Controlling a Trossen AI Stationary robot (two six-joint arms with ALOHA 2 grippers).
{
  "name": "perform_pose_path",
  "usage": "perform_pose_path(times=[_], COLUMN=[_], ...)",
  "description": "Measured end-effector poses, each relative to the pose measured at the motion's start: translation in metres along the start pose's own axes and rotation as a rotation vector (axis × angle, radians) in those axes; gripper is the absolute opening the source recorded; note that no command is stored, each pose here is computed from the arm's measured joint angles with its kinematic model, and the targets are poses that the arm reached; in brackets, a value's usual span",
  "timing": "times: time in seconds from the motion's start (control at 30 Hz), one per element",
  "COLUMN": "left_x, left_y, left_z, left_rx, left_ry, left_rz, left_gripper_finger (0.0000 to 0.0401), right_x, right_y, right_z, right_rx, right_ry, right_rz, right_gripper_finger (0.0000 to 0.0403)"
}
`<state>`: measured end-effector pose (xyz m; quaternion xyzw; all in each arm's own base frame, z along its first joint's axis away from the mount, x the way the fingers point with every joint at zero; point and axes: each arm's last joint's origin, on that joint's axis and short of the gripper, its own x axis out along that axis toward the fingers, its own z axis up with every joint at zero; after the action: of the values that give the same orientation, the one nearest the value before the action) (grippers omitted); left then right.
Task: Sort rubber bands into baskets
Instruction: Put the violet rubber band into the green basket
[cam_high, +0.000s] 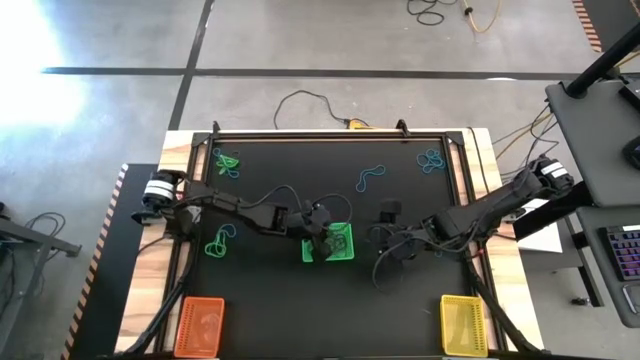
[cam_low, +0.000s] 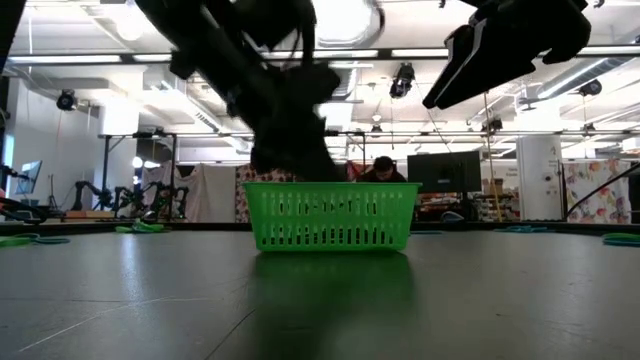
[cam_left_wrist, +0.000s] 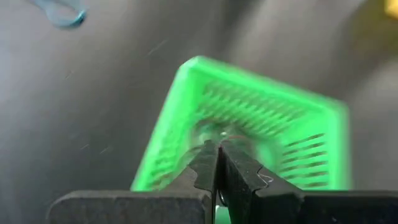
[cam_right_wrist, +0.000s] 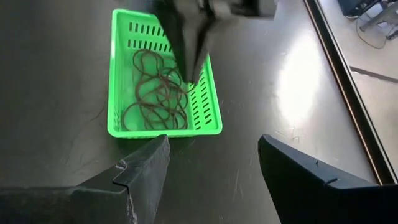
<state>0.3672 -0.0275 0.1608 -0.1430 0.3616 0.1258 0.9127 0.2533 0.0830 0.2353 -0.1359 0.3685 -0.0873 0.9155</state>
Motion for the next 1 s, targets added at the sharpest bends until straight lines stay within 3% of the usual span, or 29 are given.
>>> perform_pose_path(times=[0.2, 0.37, 0.43, 0.7, 1.0], left_x=[0.006, 0.009, 0.008, 0.004, -0.024], left_y=[-0.006, 0.002, 0.000, 0.000, 0.001], left_z=[-0.003, -0.010, -0.007, -0.005, 0.011], left_rx=[0.049, 0.073, 0.083, 0.142, 0.168], left_ry=[0.024, 0.075, 0.060, 0.057, 0.010], left_rz=[-0.053, 0.066, 0.059, 0.058, 0.071], left_gripper_finger=[0.0000, 0.0004, 0.0014, 0.0099, 0.0193], right_x=[-0.006, -0.007, -0.006, -0.006, -0.006], right_y=[-0.001, -0.002, -0.002, -0.001, -0.001], right_z=[-0.003, -0.005, -0.005, -0.005, -0.005], right_rx=[0.011, 0.018, 0.018, 0.014, 0.012], right_ry=[-0.013, -0.013, -0.012, -0.010, -0.011], right_rz=[0.006, 0.006, 0.006, 0.006, 0.006], right_gripper_finger=[0.0237, 0.0237, 0.0237, 0.0237, 0.0237])
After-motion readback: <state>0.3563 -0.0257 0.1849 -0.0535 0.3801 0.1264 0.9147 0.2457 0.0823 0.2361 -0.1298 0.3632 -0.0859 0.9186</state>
